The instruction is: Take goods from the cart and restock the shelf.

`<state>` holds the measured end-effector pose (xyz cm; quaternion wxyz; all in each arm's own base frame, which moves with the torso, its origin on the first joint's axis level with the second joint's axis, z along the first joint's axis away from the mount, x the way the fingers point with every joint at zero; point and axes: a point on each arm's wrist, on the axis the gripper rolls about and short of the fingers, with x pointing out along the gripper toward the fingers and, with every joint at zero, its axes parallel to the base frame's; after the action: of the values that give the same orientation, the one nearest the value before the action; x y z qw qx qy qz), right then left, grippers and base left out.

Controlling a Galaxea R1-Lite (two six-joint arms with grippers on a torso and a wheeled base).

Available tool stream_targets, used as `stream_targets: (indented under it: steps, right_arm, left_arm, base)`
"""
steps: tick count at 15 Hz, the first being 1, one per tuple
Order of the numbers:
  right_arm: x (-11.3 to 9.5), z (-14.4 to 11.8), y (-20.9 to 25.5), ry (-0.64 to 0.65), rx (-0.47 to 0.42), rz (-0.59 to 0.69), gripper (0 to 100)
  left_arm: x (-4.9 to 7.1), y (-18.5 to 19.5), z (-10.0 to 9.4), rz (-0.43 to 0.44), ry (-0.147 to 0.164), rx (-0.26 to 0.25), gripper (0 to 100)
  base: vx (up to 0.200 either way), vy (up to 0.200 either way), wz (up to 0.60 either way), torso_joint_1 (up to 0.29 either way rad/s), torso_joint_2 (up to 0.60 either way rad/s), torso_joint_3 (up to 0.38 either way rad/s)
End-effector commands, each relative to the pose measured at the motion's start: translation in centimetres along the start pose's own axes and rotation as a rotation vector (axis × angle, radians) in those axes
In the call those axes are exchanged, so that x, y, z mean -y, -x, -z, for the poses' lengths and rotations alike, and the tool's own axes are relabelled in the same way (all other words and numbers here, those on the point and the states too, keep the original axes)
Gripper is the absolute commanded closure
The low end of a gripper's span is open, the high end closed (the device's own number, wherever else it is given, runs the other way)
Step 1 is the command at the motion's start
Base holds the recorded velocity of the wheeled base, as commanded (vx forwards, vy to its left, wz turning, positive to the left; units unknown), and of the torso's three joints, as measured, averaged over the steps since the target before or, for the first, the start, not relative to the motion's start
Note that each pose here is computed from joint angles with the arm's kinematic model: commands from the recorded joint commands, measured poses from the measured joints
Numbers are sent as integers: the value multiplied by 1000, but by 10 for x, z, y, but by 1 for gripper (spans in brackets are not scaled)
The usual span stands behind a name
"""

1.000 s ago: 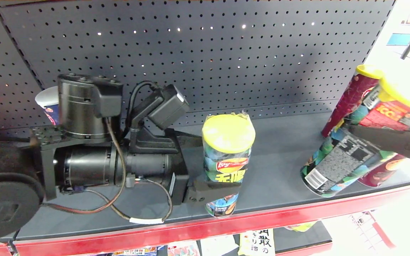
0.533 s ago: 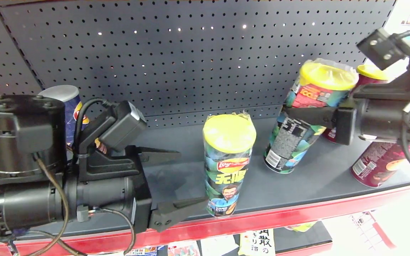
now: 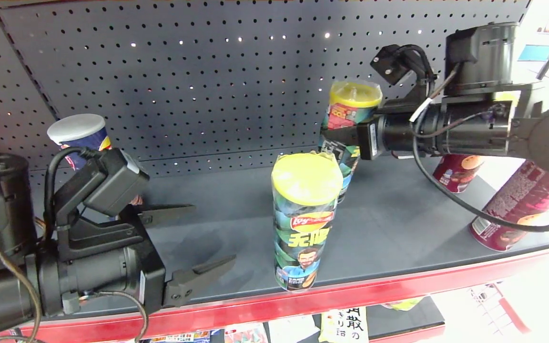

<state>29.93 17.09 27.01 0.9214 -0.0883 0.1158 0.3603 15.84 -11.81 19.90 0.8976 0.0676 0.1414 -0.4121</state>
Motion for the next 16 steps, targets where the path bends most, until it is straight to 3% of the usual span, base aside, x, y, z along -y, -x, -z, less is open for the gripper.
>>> stream_targets:
  steps: [1,14,15,16]
  right_arm:
    - [0,6,-30,-2,-24,-19,100]
    - [-18,8,-53,11,-34,-74,100]
    - [-18,8,-52,11,-34,-74,0]
    - [-19,8,-52,12,-34,-75,0]
  left_arm:
    - [1,5,2,-1,-2,6,0]
    - [1,5,5,-6,7,-8,0]
    - [1,5,5,-5,7,-8,0]
    - [1,4,6,-5,7,-9,0]
  base:
    - [0,0,0,0,0,0]
    - [0,0,0,0,0,0]
    - [0,0,0,0,0,0]
    - [0,0,0,0,0,0]
